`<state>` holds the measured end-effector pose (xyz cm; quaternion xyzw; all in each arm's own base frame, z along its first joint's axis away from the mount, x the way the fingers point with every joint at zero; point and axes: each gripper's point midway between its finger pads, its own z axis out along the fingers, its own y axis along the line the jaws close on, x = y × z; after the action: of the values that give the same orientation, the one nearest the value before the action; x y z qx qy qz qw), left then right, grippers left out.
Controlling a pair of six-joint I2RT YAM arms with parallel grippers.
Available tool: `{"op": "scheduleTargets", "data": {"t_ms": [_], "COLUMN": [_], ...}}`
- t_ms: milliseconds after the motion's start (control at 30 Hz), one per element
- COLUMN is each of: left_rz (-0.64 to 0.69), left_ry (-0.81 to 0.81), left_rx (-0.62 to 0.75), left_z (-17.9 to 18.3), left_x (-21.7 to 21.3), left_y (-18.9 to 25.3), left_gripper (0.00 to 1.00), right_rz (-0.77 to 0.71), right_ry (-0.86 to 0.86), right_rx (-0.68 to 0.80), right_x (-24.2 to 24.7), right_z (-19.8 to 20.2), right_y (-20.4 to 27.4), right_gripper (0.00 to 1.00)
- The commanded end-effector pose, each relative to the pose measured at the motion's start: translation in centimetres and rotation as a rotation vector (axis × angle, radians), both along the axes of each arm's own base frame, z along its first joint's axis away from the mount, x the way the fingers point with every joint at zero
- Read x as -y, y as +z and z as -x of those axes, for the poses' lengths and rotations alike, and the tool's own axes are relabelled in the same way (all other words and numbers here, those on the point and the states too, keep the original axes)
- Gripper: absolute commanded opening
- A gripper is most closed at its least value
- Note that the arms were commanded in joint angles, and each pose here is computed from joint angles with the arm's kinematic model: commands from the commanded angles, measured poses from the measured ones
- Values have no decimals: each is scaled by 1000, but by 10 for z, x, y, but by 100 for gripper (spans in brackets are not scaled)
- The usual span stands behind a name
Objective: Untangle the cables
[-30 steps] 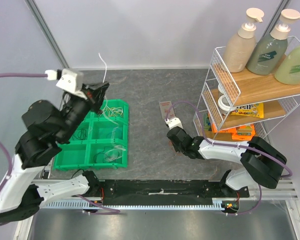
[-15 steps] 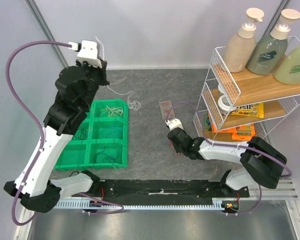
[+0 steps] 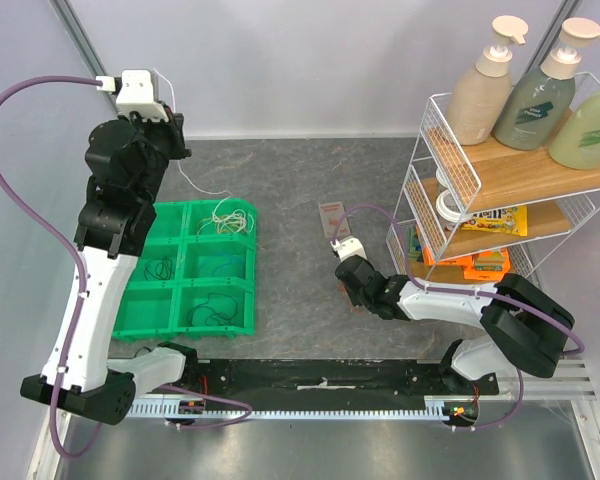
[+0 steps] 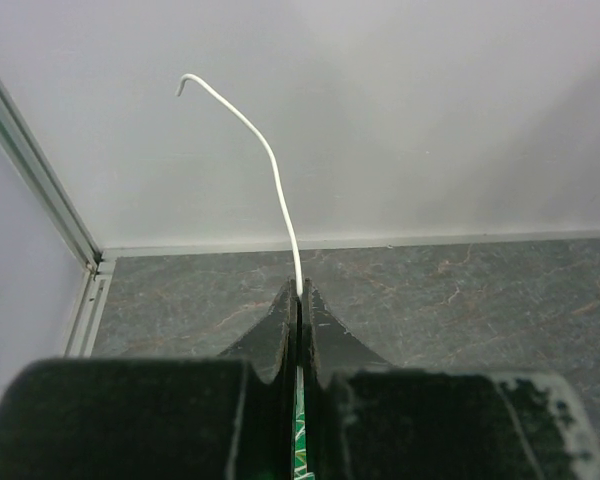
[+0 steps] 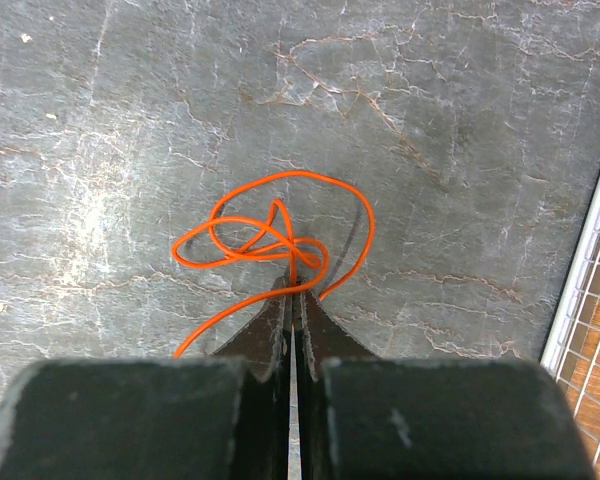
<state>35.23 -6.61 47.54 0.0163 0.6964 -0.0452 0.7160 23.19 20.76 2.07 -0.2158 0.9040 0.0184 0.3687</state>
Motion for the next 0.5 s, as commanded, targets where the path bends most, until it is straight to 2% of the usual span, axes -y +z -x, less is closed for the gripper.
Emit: {"op": "scheduleTargets", "data": {"t_ms": [0, 167, 300, 467], "left_rz": [32, 16, 22, 6], "left_ry": [32, 91, 201, 306], "left_rx": [46, -43, -127, -273], "left_z": [4, -16, -26, -33], "left_x": [-14, -29, -51, -66], "left_y": [17, -16, -47, -108], "left_gripper": [2, 2, 2, 2], "right_rz": [-30, -32, -36, -35], "right_ry": [5, 4, 3, 3], "right_rx": [29, 32, 33, 34], "right_x": [-5, -5, -4, -3], "right_z": [-5, -5, -4, -4], "right_y": [8, 9, 9, 8], "right_gripper": [1, 1, 2, 2]}}
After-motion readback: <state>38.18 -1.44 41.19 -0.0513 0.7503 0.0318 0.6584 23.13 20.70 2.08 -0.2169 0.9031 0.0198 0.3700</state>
